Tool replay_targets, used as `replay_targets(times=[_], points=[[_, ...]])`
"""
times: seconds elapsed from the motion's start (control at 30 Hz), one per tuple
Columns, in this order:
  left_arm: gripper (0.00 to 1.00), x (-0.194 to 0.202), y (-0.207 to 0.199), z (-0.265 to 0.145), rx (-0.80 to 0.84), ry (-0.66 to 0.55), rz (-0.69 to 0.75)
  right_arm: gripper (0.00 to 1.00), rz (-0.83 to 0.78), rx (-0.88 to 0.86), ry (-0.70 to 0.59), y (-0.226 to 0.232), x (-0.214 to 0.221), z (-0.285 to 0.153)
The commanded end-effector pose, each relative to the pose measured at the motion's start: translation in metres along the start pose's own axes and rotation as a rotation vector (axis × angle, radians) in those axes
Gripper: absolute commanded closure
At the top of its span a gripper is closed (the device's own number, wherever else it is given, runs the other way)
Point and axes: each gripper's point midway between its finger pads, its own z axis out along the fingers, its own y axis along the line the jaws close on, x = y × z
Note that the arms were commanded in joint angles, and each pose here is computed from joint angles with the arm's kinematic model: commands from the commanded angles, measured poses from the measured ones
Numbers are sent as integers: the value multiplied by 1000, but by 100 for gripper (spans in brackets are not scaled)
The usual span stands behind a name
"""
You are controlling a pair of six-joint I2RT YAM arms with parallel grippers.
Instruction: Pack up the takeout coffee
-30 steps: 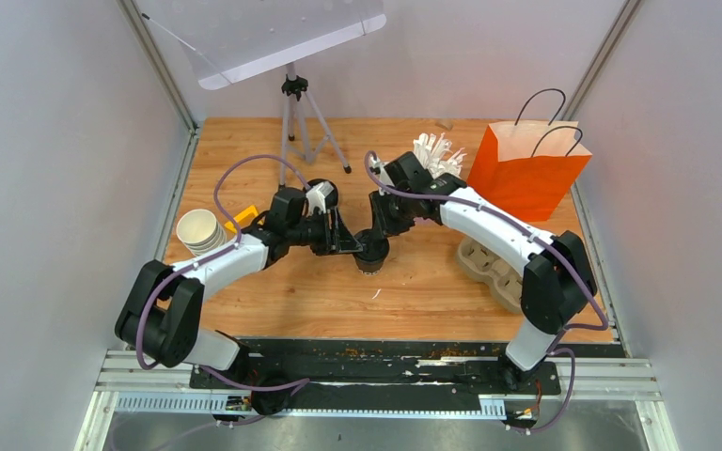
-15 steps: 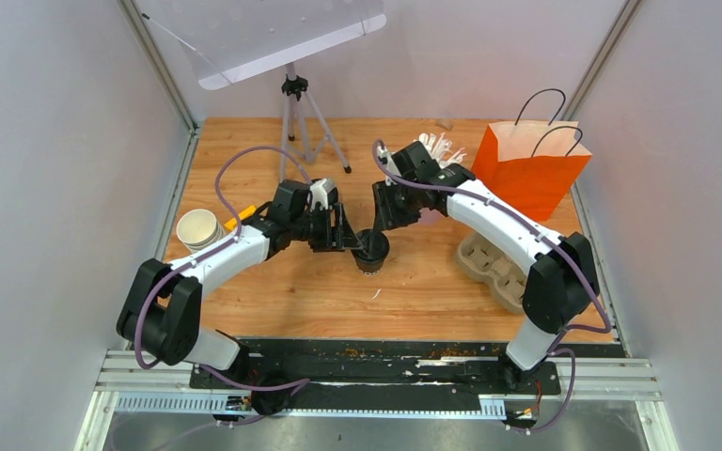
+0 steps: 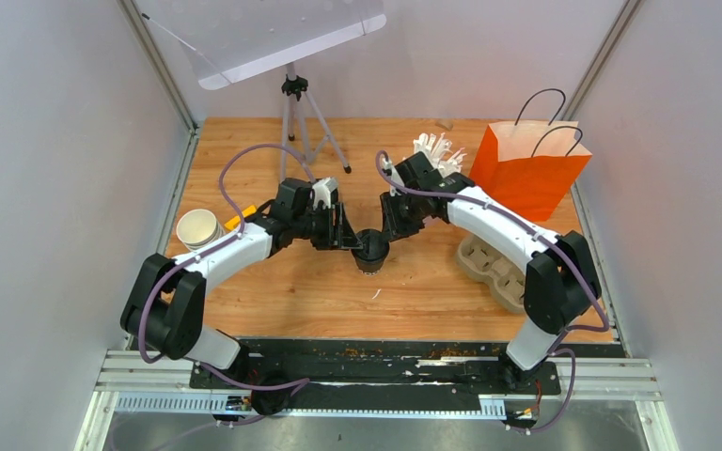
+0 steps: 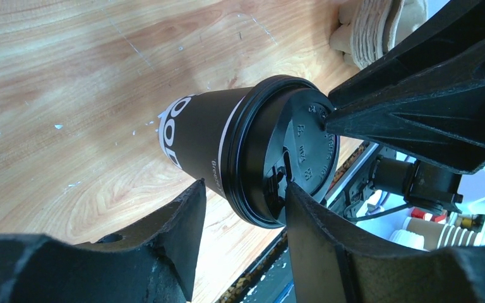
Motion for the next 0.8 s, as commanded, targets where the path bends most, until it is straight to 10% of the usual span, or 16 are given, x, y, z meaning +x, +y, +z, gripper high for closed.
replay_targets(times=[0.0, 0.47, 0.77], points=[[45, 4, 16, 4, -61, 18, 36, 81, -1, -10, -29, -1, 2, 0], [51, 22, 33, 9, -95, 29, -34, 84, 35, 7, -19, -20, 11, 4], [36, -49, -32, -23, -38, -72, 66, 70, -19, -39, -120, 13, -38, -47]])
